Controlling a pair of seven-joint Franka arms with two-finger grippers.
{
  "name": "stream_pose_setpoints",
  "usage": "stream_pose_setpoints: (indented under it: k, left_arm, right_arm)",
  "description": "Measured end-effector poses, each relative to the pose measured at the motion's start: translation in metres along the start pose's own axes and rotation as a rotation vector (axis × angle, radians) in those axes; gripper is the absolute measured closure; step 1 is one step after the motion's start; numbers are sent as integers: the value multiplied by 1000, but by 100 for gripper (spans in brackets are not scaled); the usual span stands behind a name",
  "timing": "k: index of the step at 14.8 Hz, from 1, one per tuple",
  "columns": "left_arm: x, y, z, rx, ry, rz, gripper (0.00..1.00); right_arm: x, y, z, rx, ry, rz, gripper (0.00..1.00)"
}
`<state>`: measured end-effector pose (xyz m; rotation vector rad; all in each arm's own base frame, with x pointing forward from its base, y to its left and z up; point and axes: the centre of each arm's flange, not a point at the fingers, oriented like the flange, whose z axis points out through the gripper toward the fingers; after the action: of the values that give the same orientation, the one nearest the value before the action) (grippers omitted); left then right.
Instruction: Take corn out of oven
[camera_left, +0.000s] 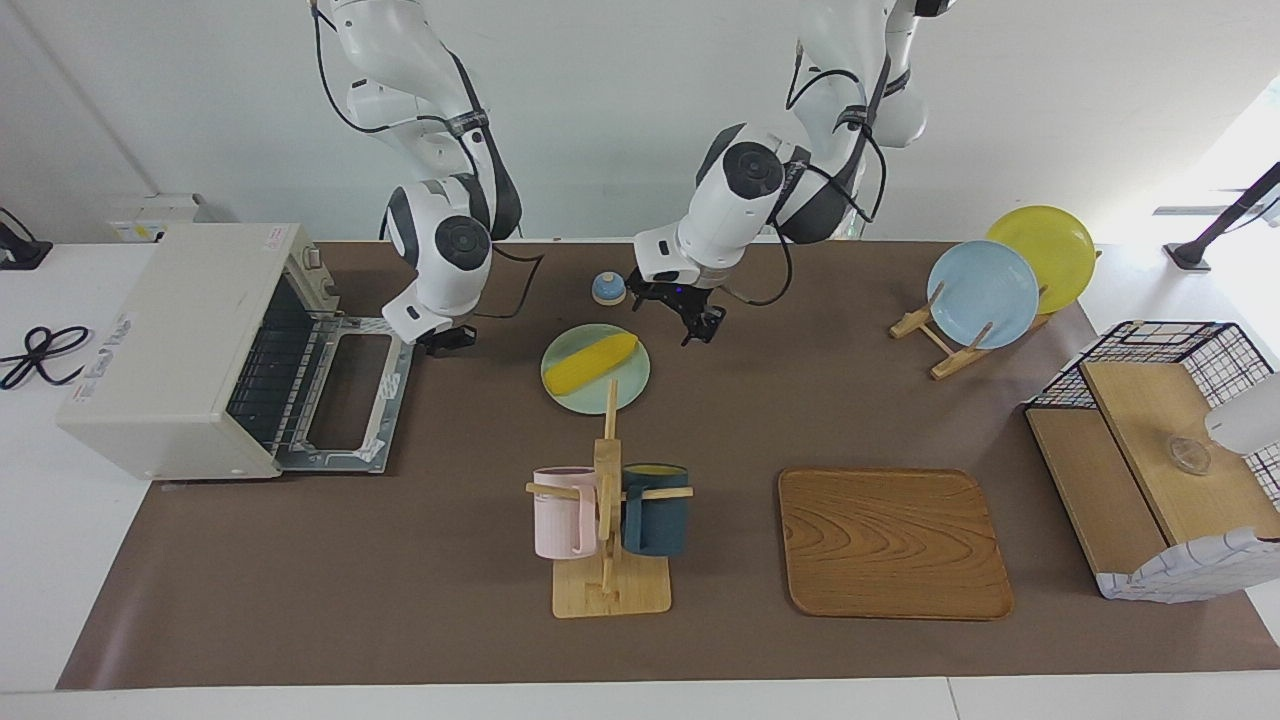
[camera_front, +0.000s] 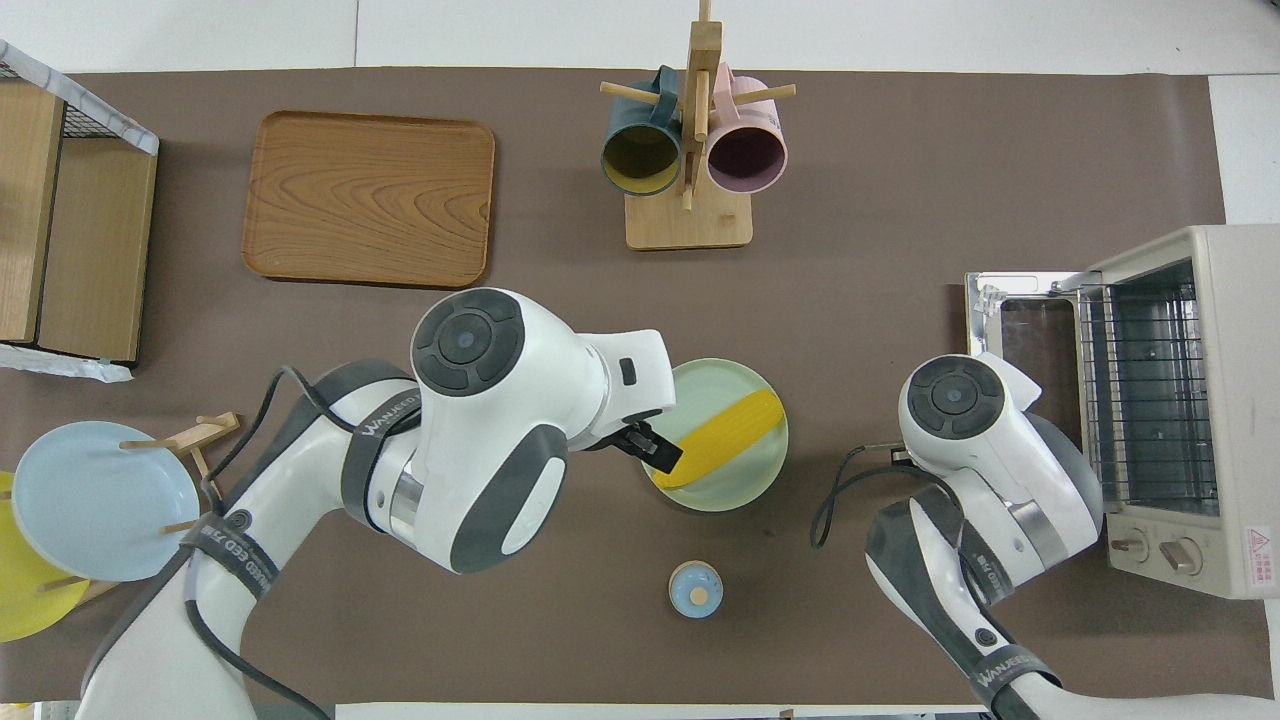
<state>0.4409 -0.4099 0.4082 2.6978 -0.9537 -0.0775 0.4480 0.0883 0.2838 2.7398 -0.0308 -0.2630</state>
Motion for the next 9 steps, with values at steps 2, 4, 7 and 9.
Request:
stream_pose_setpoints:
  k: [2, 4, 7, 9]
  left_arm:
    - [4, 27, 24, 1, -4, 16, 0]
    - [13, 46, 44, 6, -12, 23, 0]
    - [38, 59, 65, 33, -12, 23, 0]
    - [51, 57, 73, 36, -8, 23, 0]
  right_arm:
    - [0, 3, 3, 4, 2, 5, 99]
    - [0, 4, 7, 7, 7, 6, 99]
    - [2, 12, 12, -1, 29, 4, 99]
    - [2, 12, 11, -11, 36, -5, 99]
